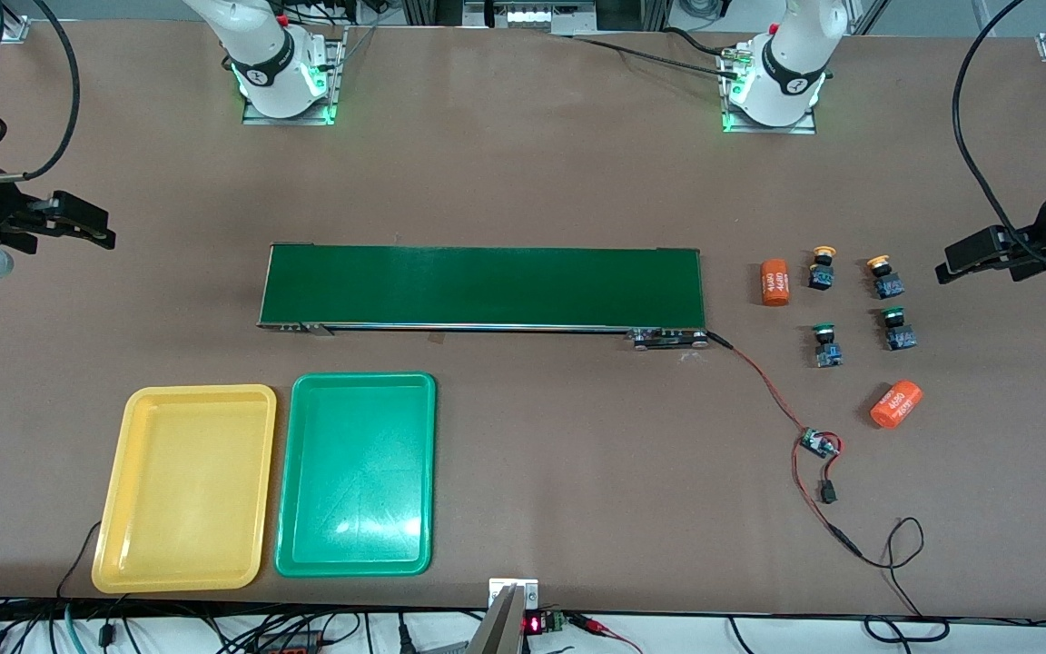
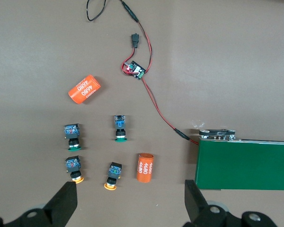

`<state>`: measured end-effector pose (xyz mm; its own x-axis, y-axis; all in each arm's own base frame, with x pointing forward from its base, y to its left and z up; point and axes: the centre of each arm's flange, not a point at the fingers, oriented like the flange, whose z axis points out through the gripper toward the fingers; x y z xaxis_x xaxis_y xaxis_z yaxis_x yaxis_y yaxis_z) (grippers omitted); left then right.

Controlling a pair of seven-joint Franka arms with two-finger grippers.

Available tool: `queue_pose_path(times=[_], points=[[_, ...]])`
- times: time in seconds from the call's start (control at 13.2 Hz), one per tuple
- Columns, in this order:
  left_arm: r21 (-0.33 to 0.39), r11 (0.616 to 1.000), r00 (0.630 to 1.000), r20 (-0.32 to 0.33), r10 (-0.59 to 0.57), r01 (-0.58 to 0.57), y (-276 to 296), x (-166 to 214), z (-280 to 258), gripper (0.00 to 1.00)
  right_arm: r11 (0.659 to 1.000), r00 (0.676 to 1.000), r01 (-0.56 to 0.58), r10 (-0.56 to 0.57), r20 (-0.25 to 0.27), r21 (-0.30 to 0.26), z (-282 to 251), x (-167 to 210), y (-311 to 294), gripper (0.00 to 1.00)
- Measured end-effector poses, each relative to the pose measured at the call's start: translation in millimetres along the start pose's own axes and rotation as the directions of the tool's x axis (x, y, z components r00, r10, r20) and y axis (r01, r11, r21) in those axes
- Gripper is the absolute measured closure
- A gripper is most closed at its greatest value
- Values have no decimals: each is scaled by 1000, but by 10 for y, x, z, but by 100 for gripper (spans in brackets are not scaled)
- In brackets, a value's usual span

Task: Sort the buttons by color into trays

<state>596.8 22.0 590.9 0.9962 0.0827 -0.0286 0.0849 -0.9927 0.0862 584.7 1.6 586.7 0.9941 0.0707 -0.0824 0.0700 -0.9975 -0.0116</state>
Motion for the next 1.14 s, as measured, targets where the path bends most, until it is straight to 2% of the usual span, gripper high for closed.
queue_pose_path(times=[1.14], points=[[2,1000,1000,16,-17,17,-84,-54,-27,0,1000,1000,12,-12,16,2,119,76,-60,0]])
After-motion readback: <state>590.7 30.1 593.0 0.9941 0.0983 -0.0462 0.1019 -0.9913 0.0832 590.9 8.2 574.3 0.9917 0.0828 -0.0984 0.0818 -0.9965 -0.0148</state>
